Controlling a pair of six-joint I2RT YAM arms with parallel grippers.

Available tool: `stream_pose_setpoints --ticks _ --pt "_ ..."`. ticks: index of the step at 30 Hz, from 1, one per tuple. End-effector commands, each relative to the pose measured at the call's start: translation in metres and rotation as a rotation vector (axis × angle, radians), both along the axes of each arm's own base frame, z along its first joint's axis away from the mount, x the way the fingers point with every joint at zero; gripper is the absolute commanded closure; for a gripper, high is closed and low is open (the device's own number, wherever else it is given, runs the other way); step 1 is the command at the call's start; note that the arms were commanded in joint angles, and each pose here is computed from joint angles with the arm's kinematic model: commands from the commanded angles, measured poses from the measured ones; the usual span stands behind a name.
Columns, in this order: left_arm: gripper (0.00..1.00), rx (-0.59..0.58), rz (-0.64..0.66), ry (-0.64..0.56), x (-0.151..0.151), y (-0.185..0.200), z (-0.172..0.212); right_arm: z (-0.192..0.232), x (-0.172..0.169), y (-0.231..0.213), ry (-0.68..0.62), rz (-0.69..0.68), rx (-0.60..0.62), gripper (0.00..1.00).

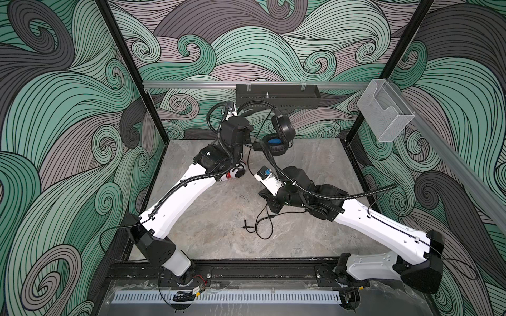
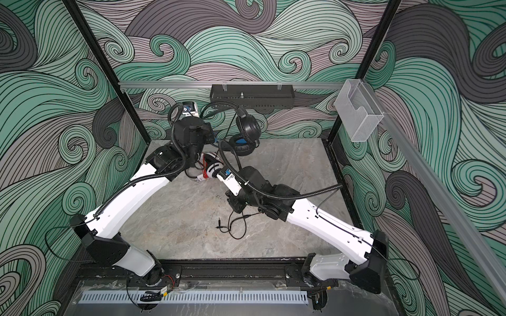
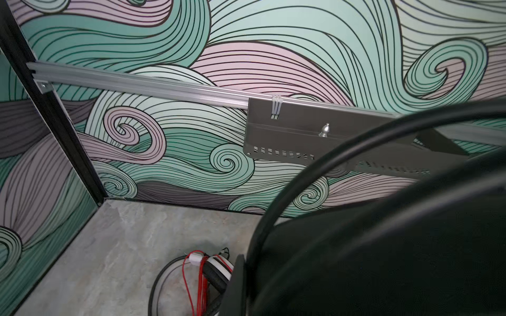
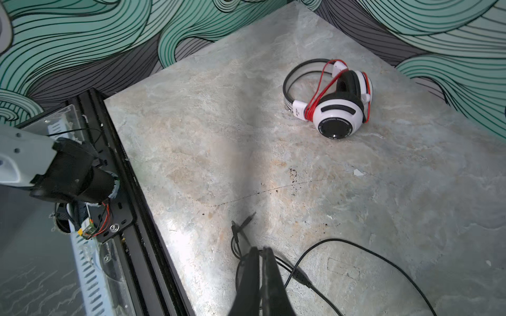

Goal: Wrap the headphones

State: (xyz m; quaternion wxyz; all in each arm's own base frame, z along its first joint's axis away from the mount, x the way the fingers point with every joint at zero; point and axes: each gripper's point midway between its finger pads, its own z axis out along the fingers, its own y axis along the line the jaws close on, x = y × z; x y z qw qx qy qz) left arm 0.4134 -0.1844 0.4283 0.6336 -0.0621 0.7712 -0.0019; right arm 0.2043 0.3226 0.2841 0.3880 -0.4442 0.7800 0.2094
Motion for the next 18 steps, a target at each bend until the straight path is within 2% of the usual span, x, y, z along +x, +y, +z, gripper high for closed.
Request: stream_pose_setpoints --ticks 1,8,10,14,18 --pt "1.00 0.088 0.067 -0.090 -0.006 0.017 0.020 0.030 -0.011 -0.017 -0.096 0.033 -0.041 0.96" --pt "1.00 0.179 -0.039 0.017 -0.024 0.006 -0.028 0.072 0.006 -0.035 -0.230 -0.039 -0.110 0.95" --pt "1.00 0.178 -0.061 0.022 -0.034 0.009 -0.029 0.081 0.010 -0.038 -0.269 -0.044 -0.133 0.95" --pt "1.00 0.230 -0.146 0.061 -0.045 0.003 -0.045 0.093 0.024 -0.047 -0.362 -0.070 -0.230 0.95" --pt "1.00 0.333 -0.267 0.115 -0.061 -0.005 -0.059 0.101 0.039 -0.059 -0.470 -0.095 -0.353 0.94"
